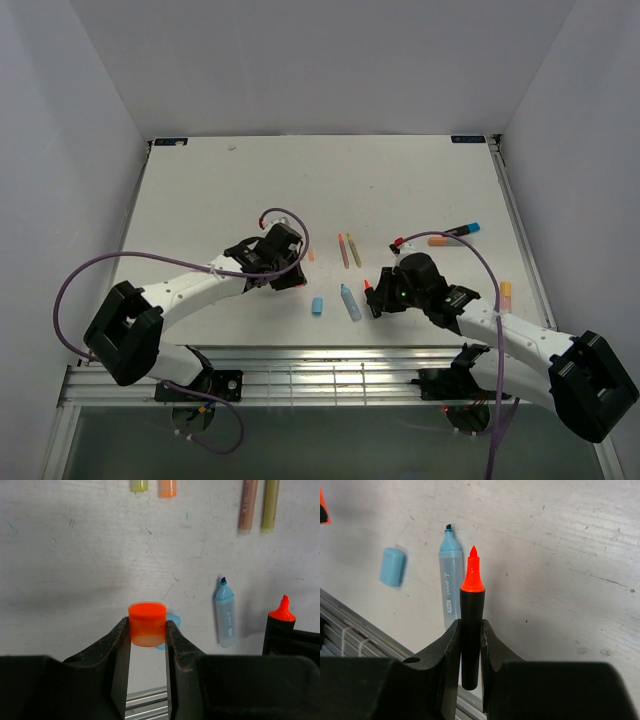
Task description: Open the pen caps
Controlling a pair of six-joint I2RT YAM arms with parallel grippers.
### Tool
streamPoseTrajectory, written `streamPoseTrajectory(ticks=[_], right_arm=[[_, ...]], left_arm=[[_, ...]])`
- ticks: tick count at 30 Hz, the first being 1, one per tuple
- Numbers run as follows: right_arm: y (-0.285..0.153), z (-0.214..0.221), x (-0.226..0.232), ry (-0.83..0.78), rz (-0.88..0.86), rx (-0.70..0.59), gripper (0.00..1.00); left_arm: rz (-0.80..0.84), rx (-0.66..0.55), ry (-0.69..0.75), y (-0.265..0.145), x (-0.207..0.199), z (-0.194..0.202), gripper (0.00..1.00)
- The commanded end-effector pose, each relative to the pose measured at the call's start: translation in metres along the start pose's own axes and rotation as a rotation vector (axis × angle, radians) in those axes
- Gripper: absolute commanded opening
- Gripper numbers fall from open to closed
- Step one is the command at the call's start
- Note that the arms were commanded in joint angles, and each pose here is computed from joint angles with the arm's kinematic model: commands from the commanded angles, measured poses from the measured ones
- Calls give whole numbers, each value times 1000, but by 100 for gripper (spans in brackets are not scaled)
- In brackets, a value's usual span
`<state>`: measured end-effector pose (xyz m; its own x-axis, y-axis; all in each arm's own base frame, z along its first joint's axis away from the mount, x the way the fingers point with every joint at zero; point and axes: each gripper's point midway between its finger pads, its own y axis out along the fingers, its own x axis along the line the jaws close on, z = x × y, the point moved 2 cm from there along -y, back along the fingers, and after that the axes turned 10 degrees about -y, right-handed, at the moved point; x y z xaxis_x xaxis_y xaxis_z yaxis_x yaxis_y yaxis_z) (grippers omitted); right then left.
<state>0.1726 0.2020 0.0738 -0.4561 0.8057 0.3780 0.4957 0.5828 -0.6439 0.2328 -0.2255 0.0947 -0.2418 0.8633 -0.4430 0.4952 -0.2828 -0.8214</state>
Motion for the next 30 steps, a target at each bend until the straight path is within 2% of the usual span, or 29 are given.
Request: streamPoseTrajectory(ticks=[1, 9, 21, 30], right_arm=[[4, -10, 2, -58, -16, -7, 8], [17, -6, -4, -53, -32, 0, 8], [28, 6, -6, -30, -63, 35, 8], [35, 15, -11, -12, -59, 60, 15]], left_arm=[[24, 39, 55, 6, -4, 17, 0], [-60, 95, 93, 26, 9, 48, 0], [-89, 106, 98, 24, 22, 59, 0], [-117, 130, 87, 25, 34, 70, 0]])
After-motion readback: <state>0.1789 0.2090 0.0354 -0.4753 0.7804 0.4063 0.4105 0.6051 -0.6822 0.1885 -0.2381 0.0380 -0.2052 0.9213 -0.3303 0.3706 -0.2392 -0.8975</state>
